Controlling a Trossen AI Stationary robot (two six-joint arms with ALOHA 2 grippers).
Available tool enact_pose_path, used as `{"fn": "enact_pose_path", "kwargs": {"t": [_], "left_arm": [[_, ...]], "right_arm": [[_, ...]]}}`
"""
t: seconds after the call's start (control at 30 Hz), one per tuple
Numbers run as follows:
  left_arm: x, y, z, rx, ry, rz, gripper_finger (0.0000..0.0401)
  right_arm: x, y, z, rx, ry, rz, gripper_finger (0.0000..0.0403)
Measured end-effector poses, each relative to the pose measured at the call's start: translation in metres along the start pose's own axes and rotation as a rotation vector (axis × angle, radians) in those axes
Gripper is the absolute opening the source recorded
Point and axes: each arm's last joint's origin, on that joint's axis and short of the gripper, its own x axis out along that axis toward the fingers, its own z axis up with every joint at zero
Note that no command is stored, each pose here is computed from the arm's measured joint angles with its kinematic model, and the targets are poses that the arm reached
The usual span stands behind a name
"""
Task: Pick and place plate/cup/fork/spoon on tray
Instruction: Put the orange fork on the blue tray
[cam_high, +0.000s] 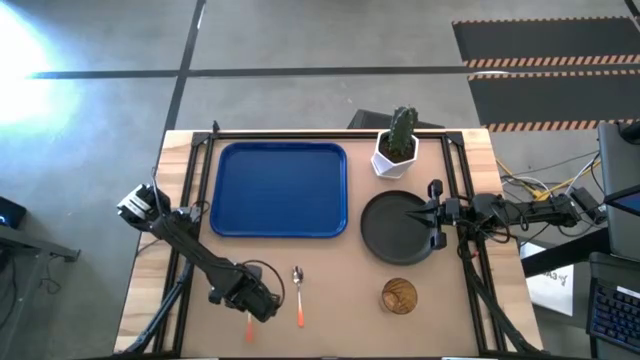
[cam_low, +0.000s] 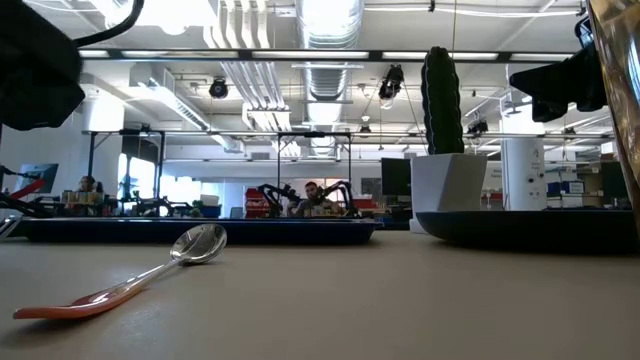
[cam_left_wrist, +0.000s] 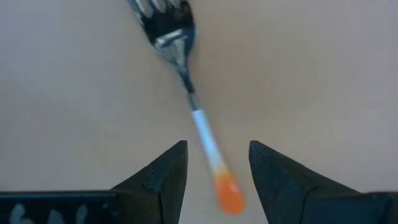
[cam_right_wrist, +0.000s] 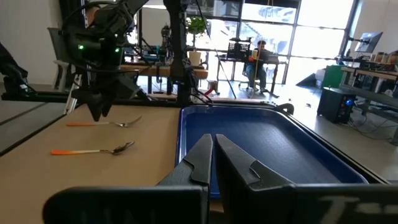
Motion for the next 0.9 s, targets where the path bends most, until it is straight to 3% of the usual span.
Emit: {"fn": "enact_pose_path", "kwargs": {"t": [0.3, 0.7, 0.9], "left_arm": [[0.023, -0.012, -0.002, -0.062, -0.011, 0.062, 0.0154], [0.020, -0.005, 0.001, -0.117, -0.043, 0.170, 0.0154], [0.020, -0.006, 0.000, -0.151, -0.039, 0.159, 0.0154]], "right_arm": [[0.000, 0.000, 0.000, 0.000, 0.000, 0.000, 0.0009], [0.000, 0.000, 0.000, 0.000, 0.000, 0.000, 0.0009], [0.000, 0.000, 0.000, 0.000, 0.000, 0.000, 0.0009]]}}
